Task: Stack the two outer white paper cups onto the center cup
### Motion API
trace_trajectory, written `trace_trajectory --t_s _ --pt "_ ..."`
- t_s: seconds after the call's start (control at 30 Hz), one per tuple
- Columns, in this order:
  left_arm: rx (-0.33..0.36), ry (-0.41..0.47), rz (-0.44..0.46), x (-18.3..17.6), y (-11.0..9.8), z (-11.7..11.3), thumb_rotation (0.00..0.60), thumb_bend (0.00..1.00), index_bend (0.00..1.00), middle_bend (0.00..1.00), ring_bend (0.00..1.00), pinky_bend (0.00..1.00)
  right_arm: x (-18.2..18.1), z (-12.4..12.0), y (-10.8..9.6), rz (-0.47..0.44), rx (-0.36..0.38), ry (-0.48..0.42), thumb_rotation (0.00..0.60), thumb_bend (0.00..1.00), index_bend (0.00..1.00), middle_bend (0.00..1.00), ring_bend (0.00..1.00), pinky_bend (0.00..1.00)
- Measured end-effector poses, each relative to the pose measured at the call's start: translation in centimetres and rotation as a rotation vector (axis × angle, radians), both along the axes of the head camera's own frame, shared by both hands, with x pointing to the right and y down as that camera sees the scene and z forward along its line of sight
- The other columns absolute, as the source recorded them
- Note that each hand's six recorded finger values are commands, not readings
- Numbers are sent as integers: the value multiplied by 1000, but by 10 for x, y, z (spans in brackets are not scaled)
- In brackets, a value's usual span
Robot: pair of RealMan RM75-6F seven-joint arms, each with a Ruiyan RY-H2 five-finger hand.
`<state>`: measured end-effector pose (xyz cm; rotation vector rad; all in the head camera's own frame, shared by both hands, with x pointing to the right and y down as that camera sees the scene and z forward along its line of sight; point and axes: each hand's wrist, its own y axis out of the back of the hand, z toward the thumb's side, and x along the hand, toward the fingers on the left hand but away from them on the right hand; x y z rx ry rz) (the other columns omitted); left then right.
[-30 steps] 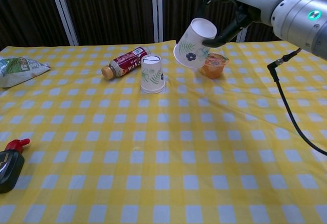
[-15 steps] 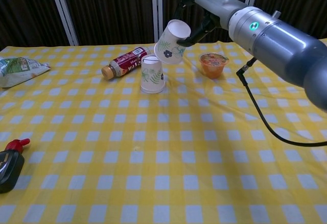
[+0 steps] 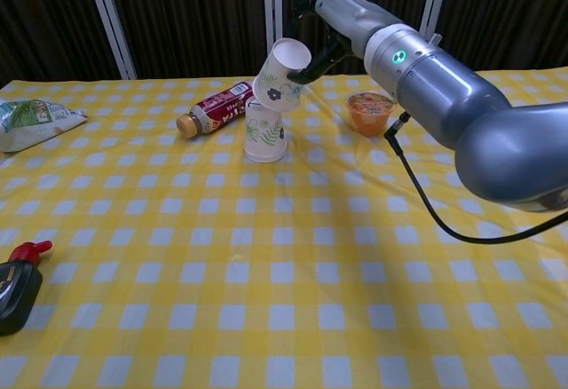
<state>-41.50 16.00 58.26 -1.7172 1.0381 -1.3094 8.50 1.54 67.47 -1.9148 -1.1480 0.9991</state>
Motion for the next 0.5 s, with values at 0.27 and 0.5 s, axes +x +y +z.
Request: trace_trajectory --t_s 0.27,0.5 --pt "-1 4 -14 -4 -2 0 600 0 0 0 0 0 -13 12 0 -25 8 27 600 177 471 82 0 81" --pt "-3 7 -14 -4 -2 1 600 0 0 0 0 0 -29 18 -3 -49 29 48 600 165 422 59 0 71"
